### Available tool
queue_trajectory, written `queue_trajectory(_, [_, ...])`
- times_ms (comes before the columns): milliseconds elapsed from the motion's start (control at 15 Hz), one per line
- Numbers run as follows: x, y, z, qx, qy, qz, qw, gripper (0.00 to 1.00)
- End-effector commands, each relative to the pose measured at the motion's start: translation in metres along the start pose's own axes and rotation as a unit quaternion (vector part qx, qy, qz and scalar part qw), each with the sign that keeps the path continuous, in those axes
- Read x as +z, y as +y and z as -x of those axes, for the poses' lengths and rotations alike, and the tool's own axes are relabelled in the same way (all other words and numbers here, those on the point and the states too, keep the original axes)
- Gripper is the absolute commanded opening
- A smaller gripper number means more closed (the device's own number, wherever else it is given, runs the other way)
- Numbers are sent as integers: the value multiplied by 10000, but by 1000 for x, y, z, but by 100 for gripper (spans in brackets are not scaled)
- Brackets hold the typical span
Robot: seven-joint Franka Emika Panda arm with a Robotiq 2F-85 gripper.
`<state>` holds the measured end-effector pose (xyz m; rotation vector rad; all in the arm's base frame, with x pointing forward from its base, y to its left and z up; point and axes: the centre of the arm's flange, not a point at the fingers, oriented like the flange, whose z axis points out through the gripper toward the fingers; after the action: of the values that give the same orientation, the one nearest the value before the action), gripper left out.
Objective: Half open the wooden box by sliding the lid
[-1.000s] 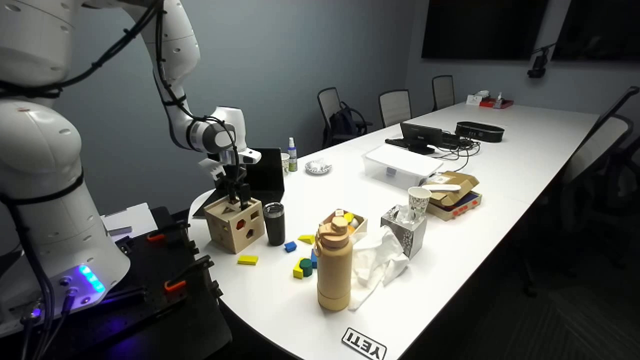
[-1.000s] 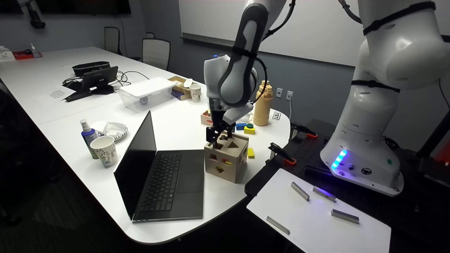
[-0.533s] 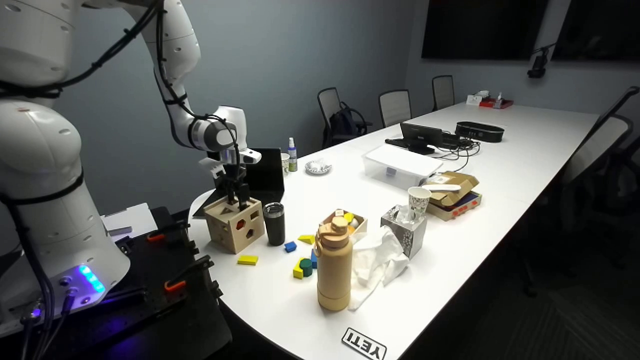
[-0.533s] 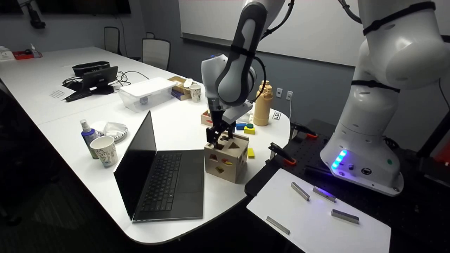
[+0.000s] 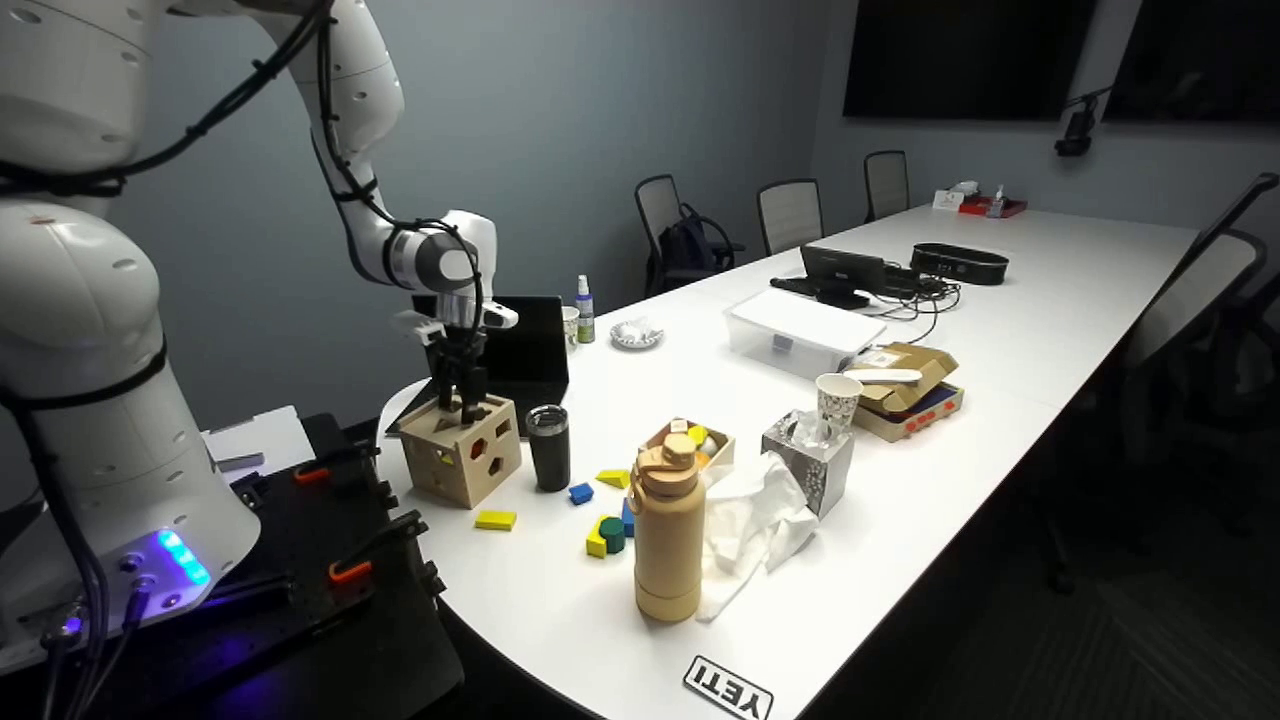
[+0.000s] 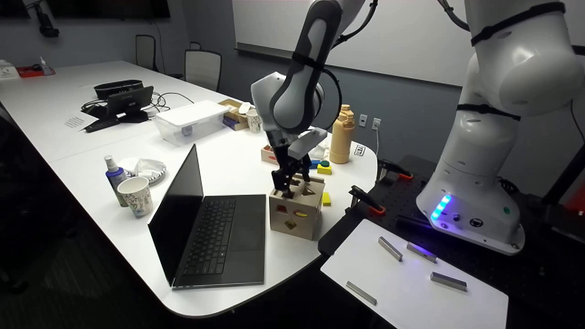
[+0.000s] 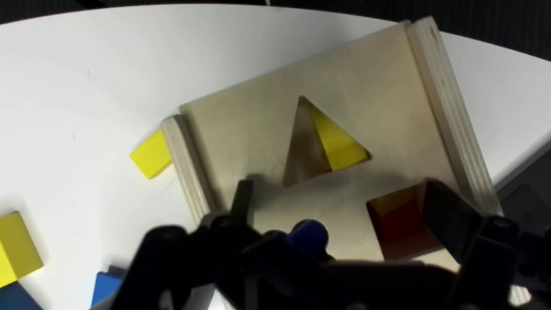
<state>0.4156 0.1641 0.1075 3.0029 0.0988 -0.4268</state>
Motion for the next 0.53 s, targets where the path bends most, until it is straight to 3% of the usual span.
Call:
queue_trajectory(0, [1, -2, -4, -75, -302, 193, 9993, 100])
queue_trajectory(467, [5, -3, -6, -146, -683, 430, 9966, 100])
